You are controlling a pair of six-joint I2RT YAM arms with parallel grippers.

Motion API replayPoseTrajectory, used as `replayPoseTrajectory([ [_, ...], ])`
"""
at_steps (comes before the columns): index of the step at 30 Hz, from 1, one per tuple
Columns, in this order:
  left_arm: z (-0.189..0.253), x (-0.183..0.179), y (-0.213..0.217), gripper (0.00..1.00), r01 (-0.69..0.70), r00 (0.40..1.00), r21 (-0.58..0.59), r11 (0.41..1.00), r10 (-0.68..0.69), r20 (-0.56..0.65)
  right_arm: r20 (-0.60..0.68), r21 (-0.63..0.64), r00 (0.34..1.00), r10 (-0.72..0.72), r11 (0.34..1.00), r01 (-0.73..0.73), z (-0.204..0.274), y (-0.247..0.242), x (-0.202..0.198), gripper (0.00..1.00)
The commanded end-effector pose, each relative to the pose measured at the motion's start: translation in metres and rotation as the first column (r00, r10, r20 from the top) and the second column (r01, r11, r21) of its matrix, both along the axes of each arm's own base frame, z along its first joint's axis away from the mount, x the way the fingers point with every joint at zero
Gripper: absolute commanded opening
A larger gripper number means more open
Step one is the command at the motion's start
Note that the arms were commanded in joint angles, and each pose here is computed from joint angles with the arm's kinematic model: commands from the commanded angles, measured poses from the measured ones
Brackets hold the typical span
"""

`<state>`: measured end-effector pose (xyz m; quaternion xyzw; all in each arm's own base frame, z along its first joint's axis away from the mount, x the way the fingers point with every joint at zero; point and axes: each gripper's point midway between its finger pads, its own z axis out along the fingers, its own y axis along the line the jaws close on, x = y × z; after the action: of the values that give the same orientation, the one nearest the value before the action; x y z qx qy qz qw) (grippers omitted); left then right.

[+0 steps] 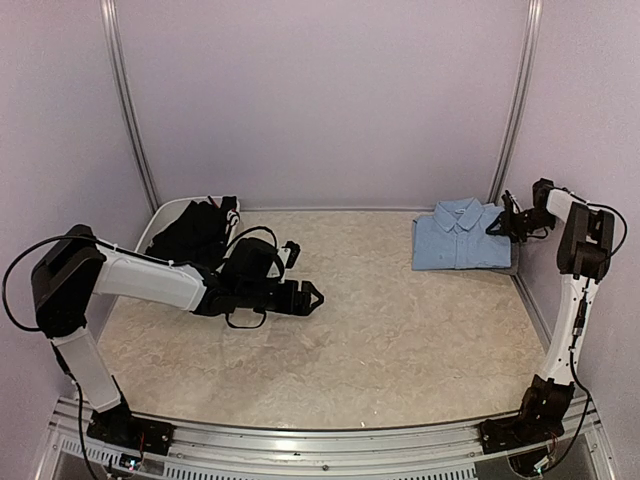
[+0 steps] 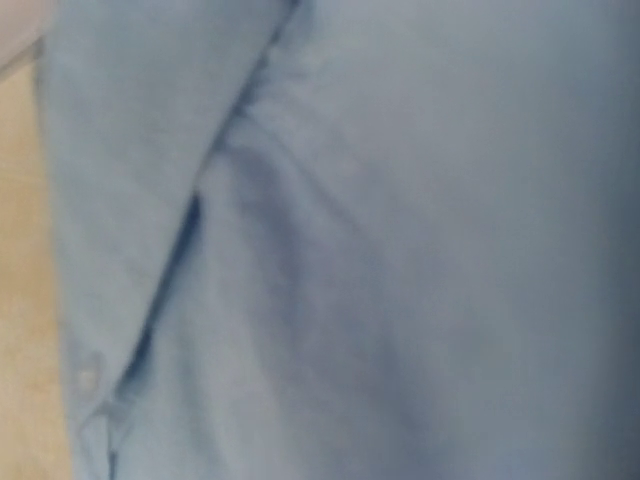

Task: Fold and stack the long sleeve shirts
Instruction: Place the square-folded shirt on the square-folded shirt.

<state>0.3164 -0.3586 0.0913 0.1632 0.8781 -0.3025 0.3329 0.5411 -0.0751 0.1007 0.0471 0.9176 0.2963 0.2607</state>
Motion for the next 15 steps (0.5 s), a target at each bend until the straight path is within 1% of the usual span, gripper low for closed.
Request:
replayPoseTrajectory([
  [1, 0.003, -0.002, -0.008, 0.85, 0.027, 1.0, 0.002, 1.0, -0.027, 0.003, -0.071, -0.13, 0.991, -0.115, 0.986, 0.105, -0.019, -0.043, -0.012, 0.36],
  [4, 0.002, -0.001, -0.007, 0.85, 0.024, 1.0, 0.005, 1.0, -0.024, 0.003, -0.035, -0.18, 0.986, -0.166, 0.971, 0.157, 0.0, -0.053, -0.011, 0.49],
  [6, 0.003, -0.001, -0.007, 0.85, 0.021, 1.0, 0.006, 1.0, -0.021, 0.005, -0.018, -0.232, 0.979, -0.201, 0.954, 0.192, 0.012, -0.062, -0.012, 0.53],
  [10, 0.005, 0.001, -0.004, 0.85, 0.015, 1.0, 0.014, 1.0, -0.015, 0.014, 0.023, -0.34, 0.961, -0.275, 0.902, 0.266, 0.034, -0.082, -0.017, 0.56],
  [15, 0.008, 0.004, 0.0, 0.86, 0.004, 1.0, 0.022, 1.0, -0.005, 0.024, 0.081, -0.408, 0.947, -0.312, 0.856, 0.317, 0.053, -0.091, -0.017, 0.56],
])
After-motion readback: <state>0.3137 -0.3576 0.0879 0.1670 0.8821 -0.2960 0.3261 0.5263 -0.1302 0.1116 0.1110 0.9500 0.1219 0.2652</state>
